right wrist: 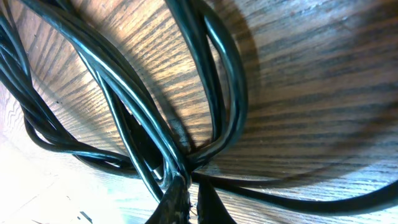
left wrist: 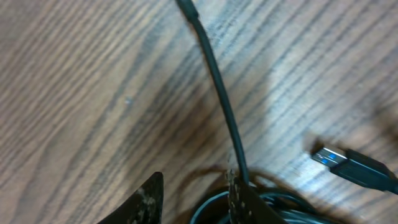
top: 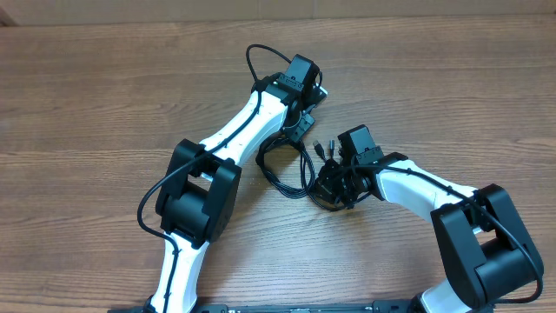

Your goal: Untangle cables

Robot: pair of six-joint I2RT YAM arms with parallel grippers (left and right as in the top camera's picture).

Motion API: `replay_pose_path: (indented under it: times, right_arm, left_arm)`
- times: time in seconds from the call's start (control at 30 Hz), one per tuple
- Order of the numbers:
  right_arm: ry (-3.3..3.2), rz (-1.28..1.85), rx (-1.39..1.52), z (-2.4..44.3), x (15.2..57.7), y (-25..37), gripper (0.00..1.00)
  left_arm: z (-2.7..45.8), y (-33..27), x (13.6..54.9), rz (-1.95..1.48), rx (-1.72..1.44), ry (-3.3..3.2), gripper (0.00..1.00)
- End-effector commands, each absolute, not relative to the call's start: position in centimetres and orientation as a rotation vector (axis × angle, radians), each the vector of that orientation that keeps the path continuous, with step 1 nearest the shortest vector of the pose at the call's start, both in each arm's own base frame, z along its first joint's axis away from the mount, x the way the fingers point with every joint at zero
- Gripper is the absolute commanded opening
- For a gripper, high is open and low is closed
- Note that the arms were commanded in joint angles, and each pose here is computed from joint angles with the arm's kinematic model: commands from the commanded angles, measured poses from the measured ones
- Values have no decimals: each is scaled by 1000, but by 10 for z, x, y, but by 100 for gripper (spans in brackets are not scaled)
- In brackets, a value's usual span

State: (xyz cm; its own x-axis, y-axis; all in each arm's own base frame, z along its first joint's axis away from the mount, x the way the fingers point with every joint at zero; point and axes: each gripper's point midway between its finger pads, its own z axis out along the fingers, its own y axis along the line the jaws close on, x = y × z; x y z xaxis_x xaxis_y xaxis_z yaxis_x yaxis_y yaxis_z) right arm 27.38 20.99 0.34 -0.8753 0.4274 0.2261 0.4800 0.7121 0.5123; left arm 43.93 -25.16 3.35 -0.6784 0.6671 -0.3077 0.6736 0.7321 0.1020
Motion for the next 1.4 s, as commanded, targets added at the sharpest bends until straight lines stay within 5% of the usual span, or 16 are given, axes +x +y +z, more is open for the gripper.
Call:
replay_pose_path:
  times: [0.0,1.37]
  right_arm:
    - [-2832,-820,-754,-8,267,205,4]
    - [-2832,-820,-754,-8,267,205,5]
  left_arm:
    - [30,-265,426,-160,1109,2625,34]
    - [-2,-225,409,2,1092,2750,38]
